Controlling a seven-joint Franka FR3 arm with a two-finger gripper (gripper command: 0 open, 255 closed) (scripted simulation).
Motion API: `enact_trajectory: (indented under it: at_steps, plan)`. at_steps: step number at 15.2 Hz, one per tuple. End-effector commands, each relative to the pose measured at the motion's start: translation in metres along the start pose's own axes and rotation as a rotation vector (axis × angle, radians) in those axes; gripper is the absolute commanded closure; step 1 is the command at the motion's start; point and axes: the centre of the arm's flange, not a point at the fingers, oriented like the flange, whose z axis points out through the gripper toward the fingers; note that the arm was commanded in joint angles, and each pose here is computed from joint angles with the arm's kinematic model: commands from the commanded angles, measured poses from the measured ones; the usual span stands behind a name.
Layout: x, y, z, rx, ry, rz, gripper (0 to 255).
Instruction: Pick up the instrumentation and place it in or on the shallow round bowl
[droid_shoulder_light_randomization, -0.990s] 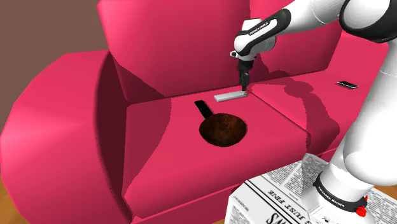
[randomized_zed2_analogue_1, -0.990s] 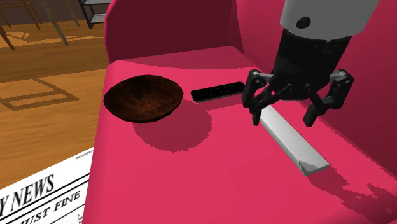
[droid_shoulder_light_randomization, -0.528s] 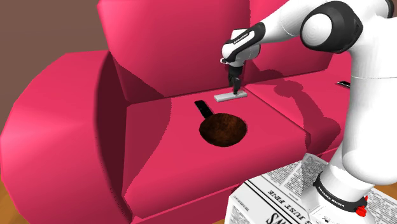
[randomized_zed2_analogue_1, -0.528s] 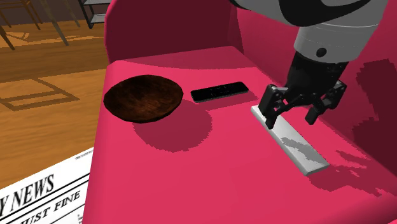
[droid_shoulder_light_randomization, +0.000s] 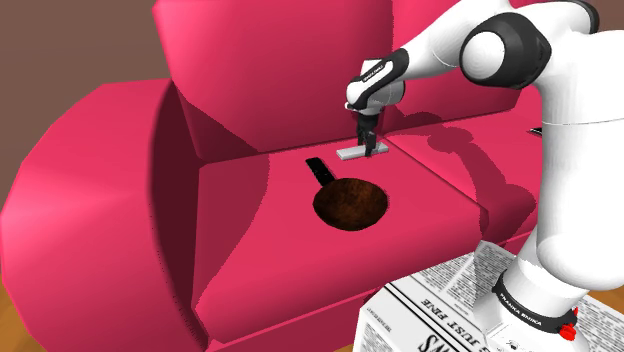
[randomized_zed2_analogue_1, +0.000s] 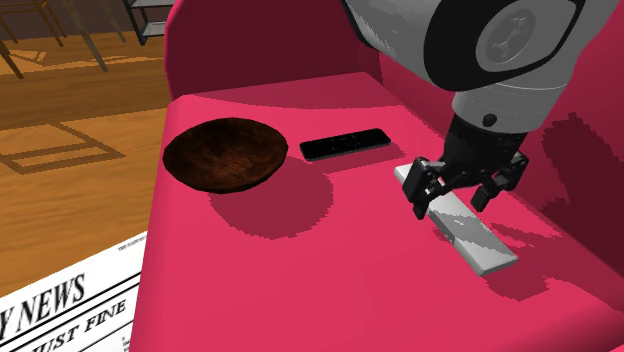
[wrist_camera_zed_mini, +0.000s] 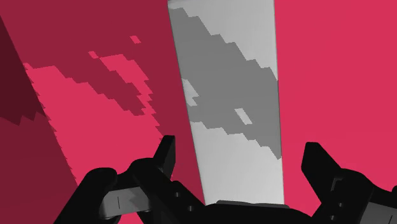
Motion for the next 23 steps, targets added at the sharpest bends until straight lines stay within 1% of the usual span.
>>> enact_trajectory:
  at_steps: [1, 6, 7, 16, 23]
  plan:
    - [0.000, 0.000, 0.002, -0.001, 0.000, 0.000, 0]
    - [0.000, 0.000, 0.002, 0.000, 0.000, 0.000, 0]
    - [0.000, 0.000, 0.002, 0.000, 0.000, 0.000, 255]
    - [0.000, 0.000, 0.002, -0.001, 0.000, 0.000, 255]
    - [0.000, 0.001, -0.035, -0.001, 0.000, 0.000, 255]
